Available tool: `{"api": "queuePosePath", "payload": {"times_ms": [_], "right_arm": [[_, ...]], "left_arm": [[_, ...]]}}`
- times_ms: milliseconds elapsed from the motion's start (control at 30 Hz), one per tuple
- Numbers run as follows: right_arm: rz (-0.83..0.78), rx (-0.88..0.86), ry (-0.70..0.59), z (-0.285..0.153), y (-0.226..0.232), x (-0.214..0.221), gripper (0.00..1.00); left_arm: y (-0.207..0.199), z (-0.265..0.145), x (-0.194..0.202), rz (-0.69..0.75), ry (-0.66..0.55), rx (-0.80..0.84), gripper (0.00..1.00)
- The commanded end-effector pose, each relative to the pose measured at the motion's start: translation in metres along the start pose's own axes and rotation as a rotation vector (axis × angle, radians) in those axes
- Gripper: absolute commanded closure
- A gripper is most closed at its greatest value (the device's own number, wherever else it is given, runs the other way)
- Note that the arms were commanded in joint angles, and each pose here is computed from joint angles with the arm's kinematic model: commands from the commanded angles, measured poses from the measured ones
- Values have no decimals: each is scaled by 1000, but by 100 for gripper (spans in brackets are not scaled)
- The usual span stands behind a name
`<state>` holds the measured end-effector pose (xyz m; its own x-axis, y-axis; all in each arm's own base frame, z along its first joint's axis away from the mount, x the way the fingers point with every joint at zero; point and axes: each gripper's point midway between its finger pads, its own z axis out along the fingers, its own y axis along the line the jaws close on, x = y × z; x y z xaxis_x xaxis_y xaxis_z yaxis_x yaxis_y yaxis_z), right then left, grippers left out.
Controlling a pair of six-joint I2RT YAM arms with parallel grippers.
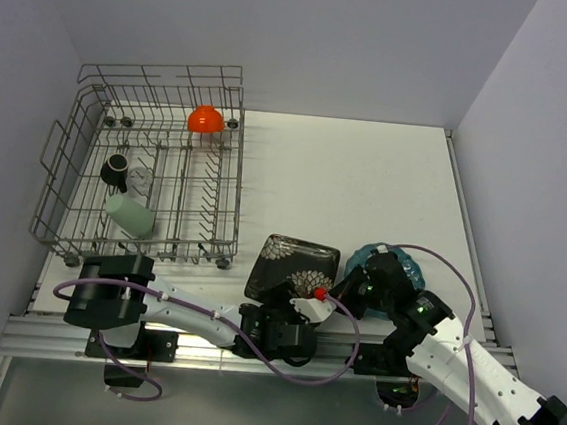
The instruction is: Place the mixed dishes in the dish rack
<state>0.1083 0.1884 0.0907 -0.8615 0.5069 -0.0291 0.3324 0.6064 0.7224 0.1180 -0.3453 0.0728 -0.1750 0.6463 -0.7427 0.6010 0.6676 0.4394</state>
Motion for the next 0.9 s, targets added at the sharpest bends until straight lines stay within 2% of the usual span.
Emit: {"api": "queuePosePath", "payload": {"times_ms": [0, 33, 100, 133, 167, 267, 367, 467, 500, 567, 600, 700, 767, 867], "right_arm": [[-88, -234, 17, -21, 64, 1, 100], [-91, -229, 21, -21, 63, 2, 100], [-100, -227, 22, -22, 64, 2, 100], [-108, -228, 26, -22, 64, 3, 100], [-107, -227, 26, -22, 63, 3, 100], [-120, -222, 24, -23, 62, 3, 100], [-170, -200, -11, -28, 60, -2, 100], [-215, -153, -68, -39, 62, -11, 67], [-266, -160, -86, -47, 69, -14, 52], [-323, -112, -90, -51, 65, -16, 41], [-343, -119, -103, -59, 73, -19, 25], [-396, -99, -115, -67, 76, -22, 8], [-432, -92, -116, -70, 77, -23, 3], [-469, -81, -131, -72, 81, -27, 2]], "left_arm": [[-1, 2, -23, -22, -58, 14, 27], [0, 3, -23, -17, -57, 13, 40], [2, 5, -26, -21, -59, 3, 52], [3, 9, -26, -18, -49, 1, 73], [2, 9, -26, -19, -49, 3, 73], [4, 12, -26, -23, -30, -4, 100], [2, 13, -23, -45, -12, 12, 100], [1, 9, -23, -108, 3, 60, 100], [3, 3, -27, -136, -5, 82, 100], [8, -7, -31, -189, -15, 112, 100], [8, -11, -30, -198, -8, 135, 100], [17, -29, -38, -258, -28, 187, 100], [22, -46, -48, -307, -59, 257, 100], [33, -71, -68, -380, -108, 340, 100]]}}
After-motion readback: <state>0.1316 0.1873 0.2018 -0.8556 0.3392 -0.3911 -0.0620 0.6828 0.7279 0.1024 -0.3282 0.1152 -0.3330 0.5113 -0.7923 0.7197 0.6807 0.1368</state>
